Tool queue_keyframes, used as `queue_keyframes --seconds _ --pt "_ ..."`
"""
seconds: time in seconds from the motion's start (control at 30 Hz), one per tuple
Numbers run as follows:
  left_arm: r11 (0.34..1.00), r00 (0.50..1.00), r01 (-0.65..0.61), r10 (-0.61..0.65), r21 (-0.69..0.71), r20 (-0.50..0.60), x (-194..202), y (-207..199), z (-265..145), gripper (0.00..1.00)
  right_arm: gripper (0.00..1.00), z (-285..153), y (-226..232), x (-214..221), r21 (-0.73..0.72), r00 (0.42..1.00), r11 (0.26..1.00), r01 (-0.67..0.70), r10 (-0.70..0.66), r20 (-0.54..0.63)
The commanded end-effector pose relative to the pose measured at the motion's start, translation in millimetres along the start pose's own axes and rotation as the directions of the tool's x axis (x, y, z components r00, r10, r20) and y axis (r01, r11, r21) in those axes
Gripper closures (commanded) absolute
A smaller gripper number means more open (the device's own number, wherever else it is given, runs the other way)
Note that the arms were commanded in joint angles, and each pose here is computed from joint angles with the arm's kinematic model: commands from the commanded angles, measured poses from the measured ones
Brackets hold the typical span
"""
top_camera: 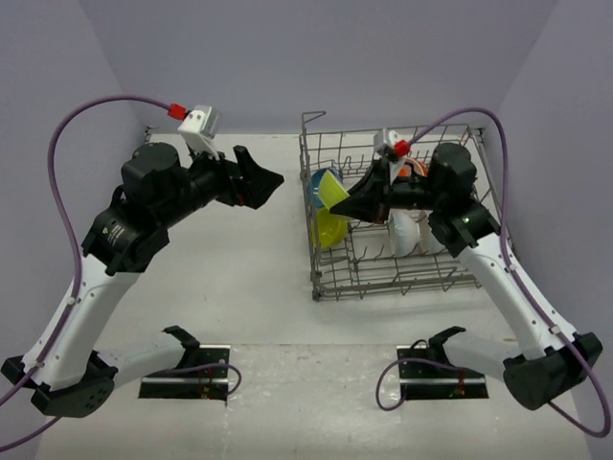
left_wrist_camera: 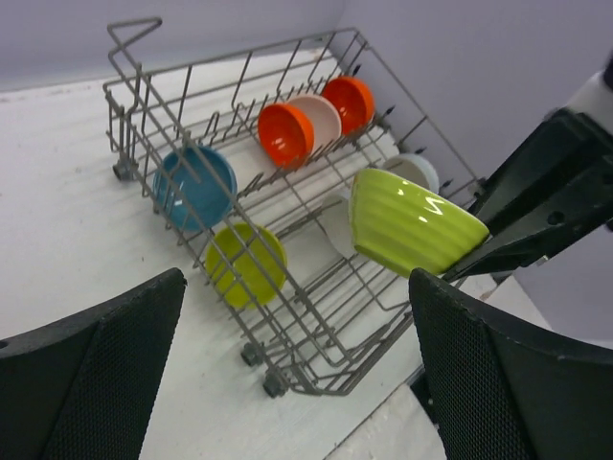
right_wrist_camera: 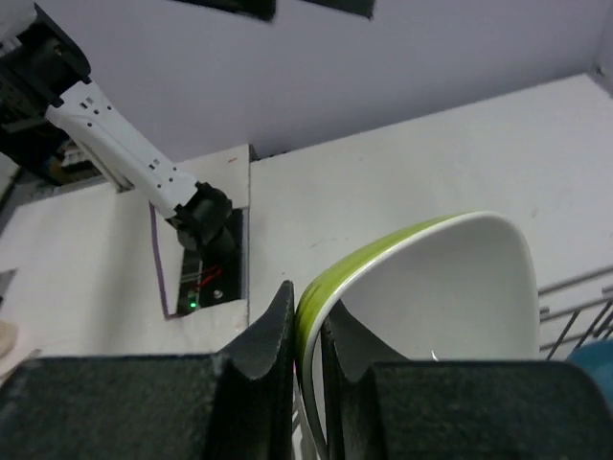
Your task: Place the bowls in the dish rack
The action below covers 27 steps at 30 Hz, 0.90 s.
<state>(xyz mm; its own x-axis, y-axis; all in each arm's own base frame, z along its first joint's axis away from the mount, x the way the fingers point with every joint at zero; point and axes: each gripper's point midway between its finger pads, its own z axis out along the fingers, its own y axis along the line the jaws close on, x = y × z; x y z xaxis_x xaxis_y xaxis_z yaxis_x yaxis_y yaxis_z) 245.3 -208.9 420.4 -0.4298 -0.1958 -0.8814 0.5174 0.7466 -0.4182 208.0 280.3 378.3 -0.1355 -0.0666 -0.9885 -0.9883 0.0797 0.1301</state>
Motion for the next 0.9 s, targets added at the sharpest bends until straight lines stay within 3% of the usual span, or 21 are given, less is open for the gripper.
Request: queue_keyframes --seconds 0.0,0.1,0.23,0.37,0.47,0.77,0.87 --pt "1.000 0.994 0.009 -0.011 0.017 0.113 -21 0 20 0.00 1.00 -32 22 -32 -0.141 0.959 0.964 -0.225 0.245 0.144" --pt "0.999 0.995 -0.009 0.004 0.053 0.100 -13 -2 34 0.00 1.00 -50 -2 -11 -0.094 0.904 0.922 -0.376 0.387 0.183" --pt "0.996 0.997 -0.027 0.021 0.083 0.073 -2 -2 51 0.00 1.00 -58 -34 36 -0.070 0.775 0.796 -0.601 0.602 0.193" --pt "0.993 0.999 -0.033 0.028 0.114 0.043 6 -3 64 0.00 1.00 -58 -46 65 -0.074 0.689 0.707 -0.703 0.703 0.175" --pt "0.990 1.000 -0.024 0.024 0.141 0.004 18 -4 74 0.00 1.00 -56 -54 85 -0.074 0.589 0.605 -0.793 0.791 0.164" --pt "0.987 0.997 0.012 0.001 0.160 -0.081 51 8 98 0.00 1.00 -52 -49 142 -0.070 0.381 0.392 -0.917 0.916 0.126" --pt "0.985 0.995 0.022 -0.006 0.172 -0.095 57 10 105 0.00 1.00 -49 -46 143 -0.098 0.381 0.392 -0.915 0.917 0.115"
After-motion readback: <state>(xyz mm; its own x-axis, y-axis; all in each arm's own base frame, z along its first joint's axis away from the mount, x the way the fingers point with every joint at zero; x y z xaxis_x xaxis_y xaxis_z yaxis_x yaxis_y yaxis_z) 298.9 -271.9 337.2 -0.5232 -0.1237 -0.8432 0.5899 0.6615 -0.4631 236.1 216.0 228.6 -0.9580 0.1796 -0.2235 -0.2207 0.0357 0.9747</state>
